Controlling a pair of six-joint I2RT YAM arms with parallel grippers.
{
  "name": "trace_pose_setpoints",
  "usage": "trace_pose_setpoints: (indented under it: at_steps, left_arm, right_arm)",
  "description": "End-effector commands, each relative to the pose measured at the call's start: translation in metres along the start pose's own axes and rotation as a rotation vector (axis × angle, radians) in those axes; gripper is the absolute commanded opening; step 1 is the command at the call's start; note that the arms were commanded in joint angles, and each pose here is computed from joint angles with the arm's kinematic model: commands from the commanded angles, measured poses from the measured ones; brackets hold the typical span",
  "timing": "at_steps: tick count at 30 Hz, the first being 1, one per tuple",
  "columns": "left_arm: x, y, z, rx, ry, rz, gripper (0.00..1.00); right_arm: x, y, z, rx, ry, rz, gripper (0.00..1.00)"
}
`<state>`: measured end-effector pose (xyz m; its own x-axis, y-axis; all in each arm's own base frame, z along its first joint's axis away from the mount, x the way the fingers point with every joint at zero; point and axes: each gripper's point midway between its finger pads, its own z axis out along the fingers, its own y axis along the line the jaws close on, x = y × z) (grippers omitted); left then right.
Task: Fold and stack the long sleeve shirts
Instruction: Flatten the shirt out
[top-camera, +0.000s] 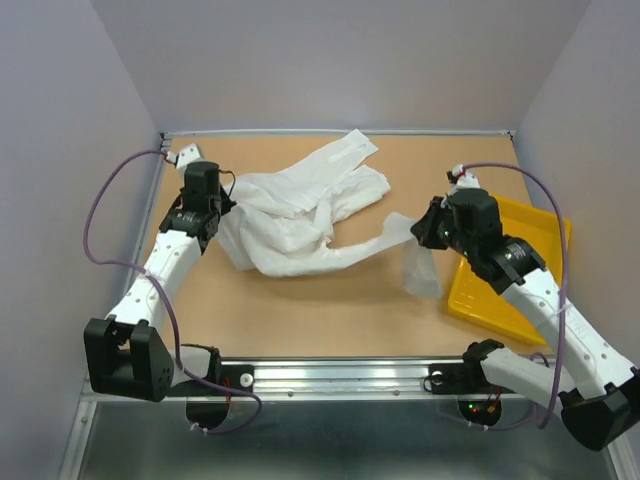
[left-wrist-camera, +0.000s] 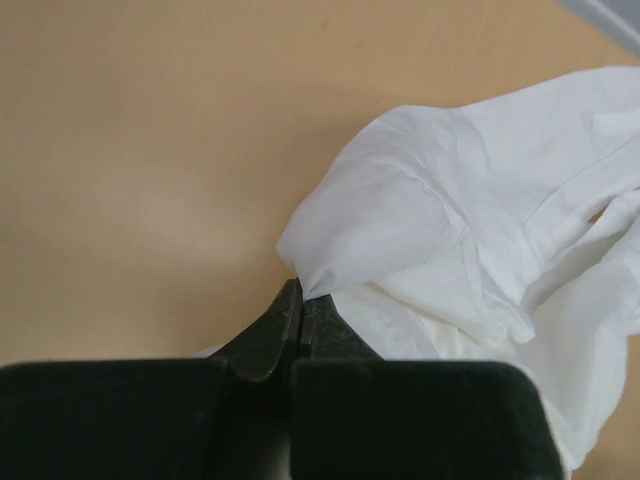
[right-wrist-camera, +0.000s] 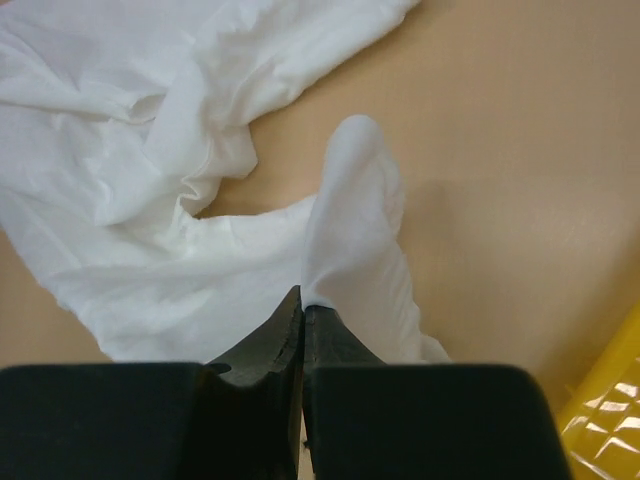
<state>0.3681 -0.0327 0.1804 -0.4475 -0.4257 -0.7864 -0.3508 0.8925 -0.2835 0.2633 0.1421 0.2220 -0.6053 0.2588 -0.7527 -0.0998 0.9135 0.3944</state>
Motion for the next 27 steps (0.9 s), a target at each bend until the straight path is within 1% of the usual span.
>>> trace_pose_setpoints:
  at_steps: [1, 3, 4, 7, 8, 10, 11, 12, 14, 15, 17, 18, 19, 20, 21, 22, 23, 24, 26, 27]
  left_arm:
    - [-0.087, 0.007, -0.026, -0.131, -0.195, 0.076, 0.01]
    - [-0.102, 0.011, -0.028, -0.186, -0.215, 0.100, 0.03]
    - [-0.123, 0.012, -0.034, -0.205, -0.257, 0.108, 0.03]
    - [-0.139, 0.011, -0.028, -0.224, -0.268, 0.117, 0.05]
    - [-0.138, 0.011, -0.024, -0.229, -0.258, 0.119, 0.05]
    - [-0.124, 0.017, -0.010, -0.255, -0.207, 0.138, 0.06]
    - [-0.117, 0.021, -0.005, -0.266, -0.191, 0.141, 0.09]
    - [-0.101, 0.029, 0.005, -0.295, -0.149, 0.158, 0.11]
    - [-0.084, 0.038, 0.013, -0.324, -0.105, 0.163, 0.13]
    - [-0.075, 0.041, 0.017, -0.332, -0.084, 0.159, 0.17]
    - [-0.060, 0.046, 0.020, -0.335, -0.049, 0.164, 0.20]
    - [-0.056, 0.047, 0.017, -0.326, -0.043, 0.158, 0.22]
    - [-0.056, 0.047, 0.015, -0.318, -0.047, 0.155, 0.27]
    - [-0.062, 0.045, 0.007, -0.301, -0.067, 0.146, 0.41]
    - [-0.064, 0.044, 0.002, -0.289, -0.075, 0.141, 0.47]
    - [-0.061, 0.043, -0.001, -0.273, -0.070, 0.145, 0.51]
    - [-0.062, 0.043, -0.006, -0.265, -0.075, 0.142, 0.57]
    - [-0.061, 0.043, -0.015, -0.242, -0.081, 0.131, 0.64]
    - [-0.058, 0.039, -0.023, -0.201, -0.084, 0.120, 0.74]
    - [-0.060, 0.037, -0.031, -0.176, -0.099, 0.108, 0.81]
  right_arm:
    - [-0.122, 0.031, -0.040, 0.008, -0.318, -0.083, 0.02]
    - [-0.150, 0.037, -0.051, 0.022, -0.378, -0.127, 0.02]
    - [-0.177, 0.051, -0.073, -0.013, -0.450, -0.132, 0.02]
    - [-0.204, 0.075, -0.105, -0.099, -0.523, -0.188, 0.02]
    - [-0.204, 0.085, -0.113, -0.156, -0.524, -0.209, 0.02]
    - [-0.195, 0.096, -0.125, -0.239, -0.516, -0.246, 0.03]
    - [-0.182, 0.108, -0.128, -0.331, -0.477, -0.270, 0.04]
    - [-0.172, 0.113, -0.129, -0.375, -0.451, -0.281, 0.06]
    - [-0.146, 0.118, -0.131, -0.458, -0.387, -0.291, 0.07]
    - [-0.115, 0.118, -0.117, -0.510, -0.279, -0.270, 0.07]
    - [-0.080, 0.118, -0.108, -0.570, -0.160, -0.243, 0.08]
    - [-0.042, 0.113, -0.098, -0.610, -0.033, -0.198, 0.10]
    - [-0.025, 0.110, -0.095, -0.619, 0.022, -0.174, 0.12]
    - [0.008, 0.098, -0.087, -0.611, 0.127, -0.124, 0.17]
    - [0.011, 0.098, -0.092, -0.616, 0.142, -0.111, 0.20]
    - [0.038, 0.087, -0.083, -0.594, 0.225, -0.088, 0.23]
    - [0.051, 0.082, -0.083, -0.591, 0.276, -0.077, 0.27]
    - [0.078, 0.073, -0.082, -0.575, 0.389, -0.059, 0.37]
    - [0.094, 0.062, -0.080, -0.534, 0.466, -0.062, 0.45]
    - [0.098, 0.050, -0.075, -0.465, 0.475, -0.080, 0.50]
